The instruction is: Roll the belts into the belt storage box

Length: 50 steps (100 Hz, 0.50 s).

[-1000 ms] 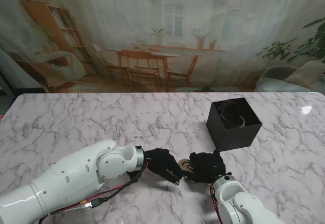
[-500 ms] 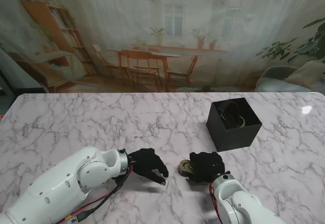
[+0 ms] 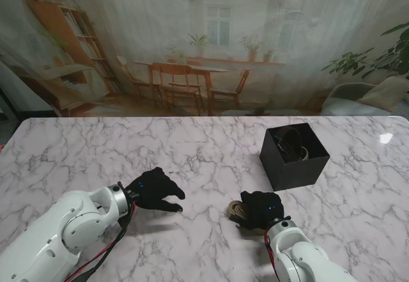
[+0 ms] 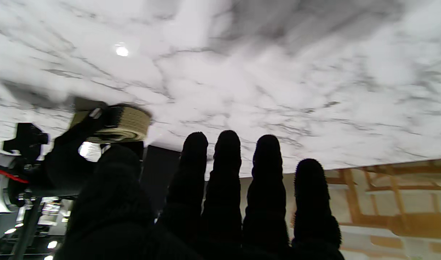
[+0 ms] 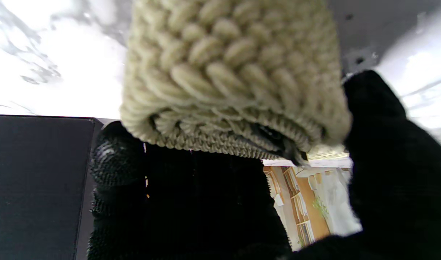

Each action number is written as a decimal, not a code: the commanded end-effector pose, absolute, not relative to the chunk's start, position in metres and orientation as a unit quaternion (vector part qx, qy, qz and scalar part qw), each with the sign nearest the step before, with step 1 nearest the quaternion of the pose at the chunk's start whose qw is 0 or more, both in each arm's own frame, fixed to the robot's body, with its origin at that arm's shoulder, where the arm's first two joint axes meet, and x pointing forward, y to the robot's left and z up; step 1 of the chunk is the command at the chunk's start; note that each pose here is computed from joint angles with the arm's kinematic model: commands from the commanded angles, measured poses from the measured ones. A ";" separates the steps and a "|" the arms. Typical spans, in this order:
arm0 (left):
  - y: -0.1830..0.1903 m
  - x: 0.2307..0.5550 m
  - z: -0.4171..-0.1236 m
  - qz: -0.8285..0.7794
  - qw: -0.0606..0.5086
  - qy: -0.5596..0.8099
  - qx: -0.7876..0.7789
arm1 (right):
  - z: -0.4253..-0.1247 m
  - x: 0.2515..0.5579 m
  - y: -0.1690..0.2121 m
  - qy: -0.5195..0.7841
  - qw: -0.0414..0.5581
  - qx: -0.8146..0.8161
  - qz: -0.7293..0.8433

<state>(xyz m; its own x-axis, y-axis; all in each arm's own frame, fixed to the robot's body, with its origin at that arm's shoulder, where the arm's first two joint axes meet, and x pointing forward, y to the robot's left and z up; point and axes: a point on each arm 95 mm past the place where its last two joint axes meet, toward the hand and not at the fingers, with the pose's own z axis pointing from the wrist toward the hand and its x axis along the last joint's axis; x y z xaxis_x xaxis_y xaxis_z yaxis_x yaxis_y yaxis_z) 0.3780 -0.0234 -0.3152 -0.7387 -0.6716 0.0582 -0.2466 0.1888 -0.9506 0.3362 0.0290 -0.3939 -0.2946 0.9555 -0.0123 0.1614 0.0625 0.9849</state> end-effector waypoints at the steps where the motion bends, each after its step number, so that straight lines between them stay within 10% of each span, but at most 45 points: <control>1: -0.014 0.379 -0.318 -0.546 0.204 0.747 -0.320 | -0.397 0.332 0.026 0.619 0.387 0.449 0.515; 50: 0.024 0.393 -0.335 -0.519 0.284 0.720 -0.363 | -0.342 0.328 0.018 0.600 0.400 0.390 0.573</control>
